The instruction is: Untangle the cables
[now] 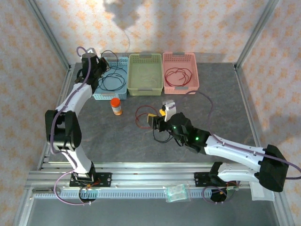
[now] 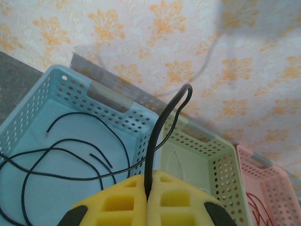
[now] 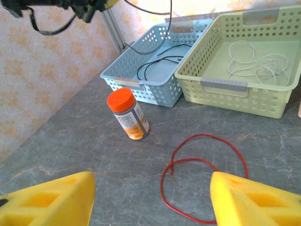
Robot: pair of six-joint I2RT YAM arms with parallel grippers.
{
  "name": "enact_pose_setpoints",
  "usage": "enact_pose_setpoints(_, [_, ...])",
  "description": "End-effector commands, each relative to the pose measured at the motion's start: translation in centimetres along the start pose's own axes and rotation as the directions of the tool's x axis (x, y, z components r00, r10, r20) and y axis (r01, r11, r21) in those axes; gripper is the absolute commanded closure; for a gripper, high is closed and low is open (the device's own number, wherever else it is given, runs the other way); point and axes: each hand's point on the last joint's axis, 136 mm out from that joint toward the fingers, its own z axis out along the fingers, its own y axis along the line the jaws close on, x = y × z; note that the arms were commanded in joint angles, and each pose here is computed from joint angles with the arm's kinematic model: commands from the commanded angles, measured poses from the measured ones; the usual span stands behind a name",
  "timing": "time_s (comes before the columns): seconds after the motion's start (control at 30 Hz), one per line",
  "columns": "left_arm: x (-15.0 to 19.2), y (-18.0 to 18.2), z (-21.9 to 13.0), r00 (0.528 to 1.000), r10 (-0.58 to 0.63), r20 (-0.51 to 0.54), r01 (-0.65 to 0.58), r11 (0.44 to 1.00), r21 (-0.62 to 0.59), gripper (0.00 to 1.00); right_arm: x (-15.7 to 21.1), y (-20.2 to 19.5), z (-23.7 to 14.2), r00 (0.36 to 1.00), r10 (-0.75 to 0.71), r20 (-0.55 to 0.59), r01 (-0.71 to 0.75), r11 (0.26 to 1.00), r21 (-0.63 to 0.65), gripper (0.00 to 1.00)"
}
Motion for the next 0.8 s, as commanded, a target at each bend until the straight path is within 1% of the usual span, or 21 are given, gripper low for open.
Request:
enact_pose_setpoints(0.0, [0.6, 0.7, 1.9, 0.998, -0.034, -0.050, 0.033, 0.999, -0.034, 1.00, -2.3, 0.0, -0.8, 0.997, 0.030, 0.069, -0.031, 0.999, 0.022, 0.34])
enact_pose_setpoints(0.13, [2.8, 3.7, 4.6, 0.994, -0.038, -0.103, 0.022, 0.988, -0.150, 1.00, -1.8, -0.9, -1.3, 0.997, 0.048, 0.066, -0.051, 0.997, 0.052, 0.34])
enact_pose_setpoints(0.23, [3.7, 5.9, 5.4, 0.992, -0.032, -0.125, 0.000, 0.969, -0.247, 1.00, -1.7, -1.5, -1.8, 0.996, 0.058, 0.069, -0.064, 0.995, 0.075, 0.34])
enact_pose_setpoints(0.27, [4.0, 6.4, 5.5, 0.991, -0.030, -0.130, -0.006, 0.963, -0.269, 0.90, -1.7, -1.7, -1.9, 0.996, 0.062, 0.071, -0.068, 0.994, 0.085, 0.34])
enact_pose_setpoints(0.33, [4.2, 7.2, 5.5, 0.991, -0.020, -0.131, -0.021, 0.952, -0.305, 0.68, -1.7, -2.2, -2.2, 0.995, 0.067, 0.079, -0.075, 0.992, 0.106, 0.34])
enact_pose_setpoints(0.4, [4.2, 7.5, 5.3, 0.991, -0.007, -0.134, -0.036, 0.947, -0.320, 0.48, -2.0, -2.8, -2.5, 0.992, 0.077, 0.098, -0.090, 0.987, 0.134, 0.33])
enact_pose_setpoints(0.43, [4.1, 7.6, 5.1, 0.991, -0.003, -0.133, -0.041, 0.945, -0.325, 0.40, -2.1, -3.2, -2.7, 0.991, 0.083, 0.107, -0.099, 0.983, 0.155, 0.33])
enact_pose_setpoints(0.47, [4.0, 7.5, 4.9, 0.991, 0.004, -0.133, -0.048, 0.945, -0.325, 0.35, -2.2, -3.6, -2.8, 0.990, 0.086, 0.113, -0.105, 0.979, 0.172, 0.32])
enact_pose_setpoints(0.53, [3.7, 7.5, 4.2, 0.991, 0.015, -0.132, -0.058, 0.941, -0.333, 0.26, -2.3, -4.2, -2.9, 0.988, 0.096, 0.123, -0.120, 0.970, 0.212, 0.28])
enact_pose_setpoints(0.6, [3.4, 7.0, 3.4, 0.992, 0.014, -0.125, -0.053, 0.947, -0.316, 0.23, -2.2, -4.6, -2.8, 0.989, 0.093, 0.112, -0.118, 0.963, 0.243, 0.23])
enact_pose_setpoints(0.67, [3.0, 5.6, 2.2, 0.994, 0.005, -0.109, -0.034, 0.963, -0.267, 0.17, -1.8, -4.9, -2.5, 0.992, 0.089, 0.086, -0.109, 0.956, 0.272, 0.20])
enact_pose_setpoints(0.77, [2.7, 3.0, 0.1, 0.994, 0.046, -0.095, -0.066, 0.975, -0.214, 0.17, -0.6, -5.5, -1.7, 0.994, 0.100, 0.040, -0.108, 0.940, 0.325, 0.16])
